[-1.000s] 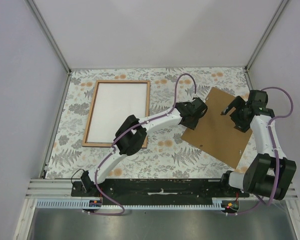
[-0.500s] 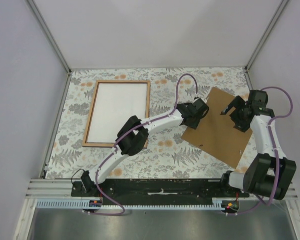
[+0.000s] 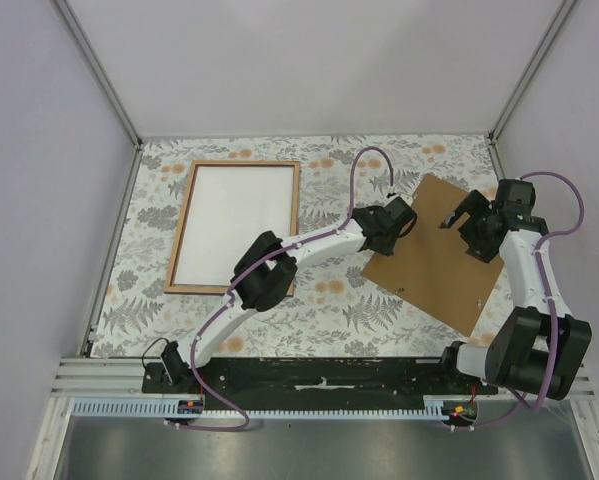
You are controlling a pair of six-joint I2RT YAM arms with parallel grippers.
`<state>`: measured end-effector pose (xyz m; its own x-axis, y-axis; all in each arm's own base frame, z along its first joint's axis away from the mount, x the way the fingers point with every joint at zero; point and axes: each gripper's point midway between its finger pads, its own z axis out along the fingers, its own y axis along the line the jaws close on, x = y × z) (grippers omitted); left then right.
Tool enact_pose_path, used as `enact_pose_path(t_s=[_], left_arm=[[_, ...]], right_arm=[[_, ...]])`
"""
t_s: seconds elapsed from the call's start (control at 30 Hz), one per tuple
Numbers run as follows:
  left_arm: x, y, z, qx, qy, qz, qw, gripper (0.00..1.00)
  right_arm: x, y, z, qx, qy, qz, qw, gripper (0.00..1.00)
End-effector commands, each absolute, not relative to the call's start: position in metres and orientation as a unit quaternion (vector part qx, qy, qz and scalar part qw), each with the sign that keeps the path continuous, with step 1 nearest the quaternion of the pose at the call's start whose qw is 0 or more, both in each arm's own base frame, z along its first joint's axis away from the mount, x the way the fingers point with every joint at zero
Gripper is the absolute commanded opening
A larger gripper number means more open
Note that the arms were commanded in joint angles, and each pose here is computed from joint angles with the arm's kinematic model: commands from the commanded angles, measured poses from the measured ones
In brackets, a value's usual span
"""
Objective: Put the photo into the frame
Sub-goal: Move the backboard to the center of the board.
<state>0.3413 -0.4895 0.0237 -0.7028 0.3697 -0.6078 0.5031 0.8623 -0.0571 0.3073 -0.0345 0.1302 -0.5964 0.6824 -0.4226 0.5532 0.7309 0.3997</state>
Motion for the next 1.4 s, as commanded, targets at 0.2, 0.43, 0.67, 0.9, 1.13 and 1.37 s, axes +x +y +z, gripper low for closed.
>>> enact_pose_path(t_s=[0.2, 0.43, 0.67, 0.9, 1.13, 1.37], left_arm=[[0.343, -0.465, -0.001, 0.224, 0.929, -0.087, 0.283, 0.24], [0.340, -0.447, -0.001, 0.221, 0.932, -0.071, 0.277, 0.15], [0.336, -0.423, 0.006, 0.207, 0.936, -0.054, 0.279, 0.03], [0.326, -0.371, 0.020, 0.180, 0.944, -0.016, 0.277, 0.02], [0.320, -0.317, 0.037, 0.152, 0.947, 0.016, 0.284, 0.02], [0.324, -0.302, 0.055, 0.143, 0.945, 0.019, 0.294, 0.02]], right_arm=[[0.313, -0.033, 0.134, 0.334, 0.887, 0.121, 0.296, 0.98], [0.314, -0.032, 0.132, 0.333, 0.887, 0.125, 0.293, 0.98], [0.318, -0.023, 0.129, 0.321, 0.893, 0.131, 0.289, 0.98], [0.324, 0.002, 0.117, 0.288, 0.909, 0.134, 0.271, 0.98], [0.333, 0.035, 0.103, 0.242, 0.926, 0.142, 0.253, 0.98], [0.338, 0.064, 0.094, 0.208, 0.938, 0.146, 0.236, 0.98]])
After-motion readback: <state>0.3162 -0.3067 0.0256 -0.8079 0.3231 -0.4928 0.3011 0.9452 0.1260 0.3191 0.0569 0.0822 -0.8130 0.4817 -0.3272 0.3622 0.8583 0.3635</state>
